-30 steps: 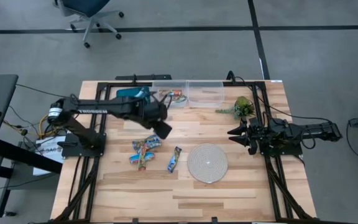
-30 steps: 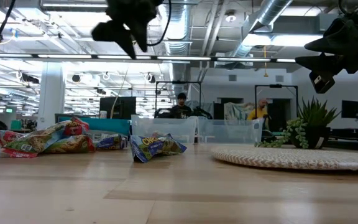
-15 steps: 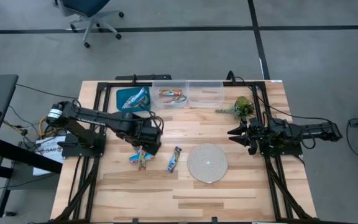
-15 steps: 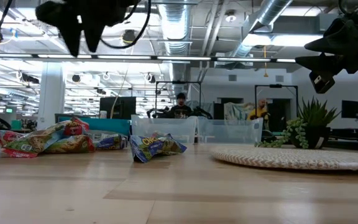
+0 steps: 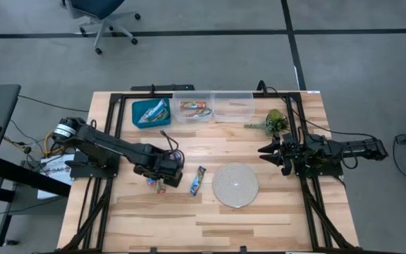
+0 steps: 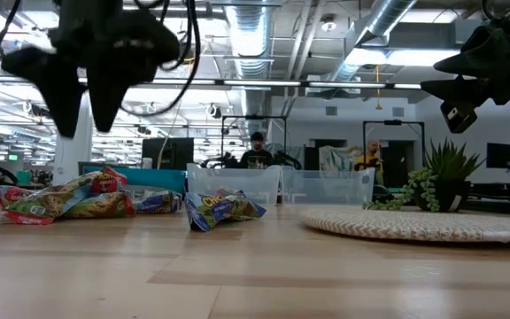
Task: Pick and place Granola Bars by type
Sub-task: Put the red granola bar into the left transparent bin
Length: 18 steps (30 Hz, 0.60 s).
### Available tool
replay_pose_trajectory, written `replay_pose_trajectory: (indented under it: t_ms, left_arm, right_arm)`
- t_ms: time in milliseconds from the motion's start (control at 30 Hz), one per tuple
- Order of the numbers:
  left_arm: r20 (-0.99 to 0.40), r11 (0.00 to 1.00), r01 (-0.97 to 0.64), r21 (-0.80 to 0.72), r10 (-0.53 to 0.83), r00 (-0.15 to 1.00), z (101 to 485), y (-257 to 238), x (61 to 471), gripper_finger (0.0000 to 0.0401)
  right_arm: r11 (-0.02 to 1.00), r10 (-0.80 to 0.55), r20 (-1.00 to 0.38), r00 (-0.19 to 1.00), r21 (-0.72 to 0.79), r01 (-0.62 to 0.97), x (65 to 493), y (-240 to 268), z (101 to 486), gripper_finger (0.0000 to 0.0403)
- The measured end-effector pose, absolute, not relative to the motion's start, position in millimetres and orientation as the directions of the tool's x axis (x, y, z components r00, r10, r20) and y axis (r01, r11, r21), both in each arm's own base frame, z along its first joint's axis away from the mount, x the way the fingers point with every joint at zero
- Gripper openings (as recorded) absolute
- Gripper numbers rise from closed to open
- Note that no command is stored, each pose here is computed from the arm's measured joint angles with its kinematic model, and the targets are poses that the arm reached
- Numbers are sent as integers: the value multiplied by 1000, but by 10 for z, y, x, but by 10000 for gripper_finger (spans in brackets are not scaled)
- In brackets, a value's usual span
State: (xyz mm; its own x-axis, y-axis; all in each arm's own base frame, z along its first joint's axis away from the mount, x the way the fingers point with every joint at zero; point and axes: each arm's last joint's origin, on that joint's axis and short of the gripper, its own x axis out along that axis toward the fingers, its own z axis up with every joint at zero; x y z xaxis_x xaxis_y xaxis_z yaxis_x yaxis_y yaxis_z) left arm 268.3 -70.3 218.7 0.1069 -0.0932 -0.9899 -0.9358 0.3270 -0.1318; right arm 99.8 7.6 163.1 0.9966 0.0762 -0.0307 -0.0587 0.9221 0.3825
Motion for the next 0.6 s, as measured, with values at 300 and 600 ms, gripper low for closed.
replay_pose_trajectory:
  t_ms: [300, 600]
  left_arm:
    - [-997, 307, -949, -70, -64, 52, 1890, -635, 2697, 220]
    - [-999, 289, -957, -35, -11, 34, 1857, -553, 2694, 220]
  right_arm:
    - [922, 76, -31, 997, 383, -58, 998, 76, 1630, 141]
    - [922, 76, -31, 997, 383, -58, 999, 76, 1630, 143]
